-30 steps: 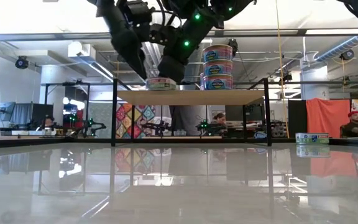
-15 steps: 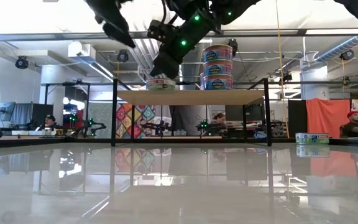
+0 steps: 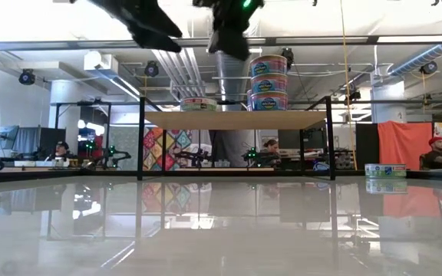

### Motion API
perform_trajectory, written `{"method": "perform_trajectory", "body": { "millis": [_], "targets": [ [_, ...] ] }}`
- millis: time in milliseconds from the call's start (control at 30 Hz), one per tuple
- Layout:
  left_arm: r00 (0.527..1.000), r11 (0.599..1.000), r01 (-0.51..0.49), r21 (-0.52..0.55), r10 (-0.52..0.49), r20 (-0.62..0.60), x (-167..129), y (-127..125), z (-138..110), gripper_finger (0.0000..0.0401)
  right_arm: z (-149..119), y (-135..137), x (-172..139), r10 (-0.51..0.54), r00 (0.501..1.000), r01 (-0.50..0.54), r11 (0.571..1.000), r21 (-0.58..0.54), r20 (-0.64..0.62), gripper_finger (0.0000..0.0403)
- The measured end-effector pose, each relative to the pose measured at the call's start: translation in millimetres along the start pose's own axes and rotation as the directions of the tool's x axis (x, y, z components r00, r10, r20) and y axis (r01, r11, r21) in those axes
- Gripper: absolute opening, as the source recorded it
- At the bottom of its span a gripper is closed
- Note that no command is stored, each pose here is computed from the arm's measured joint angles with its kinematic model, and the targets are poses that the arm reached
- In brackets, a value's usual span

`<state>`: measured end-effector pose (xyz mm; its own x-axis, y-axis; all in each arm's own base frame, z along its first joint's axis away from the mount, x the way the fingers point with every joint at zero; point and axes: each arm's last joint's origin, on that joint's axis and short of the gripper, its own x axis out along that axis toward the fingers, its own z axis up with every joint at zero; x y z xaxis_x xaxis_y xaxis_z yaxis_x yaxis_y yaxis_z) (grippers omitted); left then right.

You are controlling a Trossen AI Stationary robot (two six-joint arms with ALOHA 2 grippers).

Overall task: Stack canned seafood by type on shelf
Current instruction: Put the green tuna can on the shelf

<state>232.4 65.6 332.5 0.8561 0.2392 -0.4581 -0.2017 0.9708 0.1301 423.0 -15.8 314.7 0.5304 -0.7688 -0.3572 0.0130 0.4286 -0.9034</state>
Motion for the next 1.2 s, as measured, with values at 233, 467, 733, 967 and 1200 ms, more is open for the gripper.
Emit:
{"method": "perform_trajectory", "body": {
  "millis": [233,467,733,967,1200],
  "targets": [
    [0.995,0.993,-0.101,-0.062,0.100,-0.017,41.1,26.6,-2.8,0.0361,-1.3,-11.9,-71.1,0.044,0.997,-0.052,0.990,0.132,0.065,0.0013],
    [0.981,0.978,-0.168,-0.123,0.154,-0.113,75.2,48.5,-1.1,0.0262,-4.5,-14.1,-103.5,0.074,0.991,-0.098,0.967,0.236,0.111,0.0013],
    [0.955,0.954,-0.246,-0.169,0.209,-0.208,88.2,56.0,5.2,0.0071,-5.3,-5.9,-106.3,0.102,0.990,-0.121,0.963,0.241,0.093,0.0013],
    [0.937,0.941,-0.278,-0.193,0.222,-0.270,94.5,62.7,-9.0,0.0020,-6.9,-3.7,-107.5,0.113,0.990,-0.131,0.956,0.262,0.081,0.0013],
    [0.923,0.938,-0.285,-0.198,0.213,-0.320,92.9,63.5,-14.6,0.0010,-8.2,0.1,-114.3,0.131,0.988,-0.147,0.957,0.249,0.078,0.0013]
  ]
}}
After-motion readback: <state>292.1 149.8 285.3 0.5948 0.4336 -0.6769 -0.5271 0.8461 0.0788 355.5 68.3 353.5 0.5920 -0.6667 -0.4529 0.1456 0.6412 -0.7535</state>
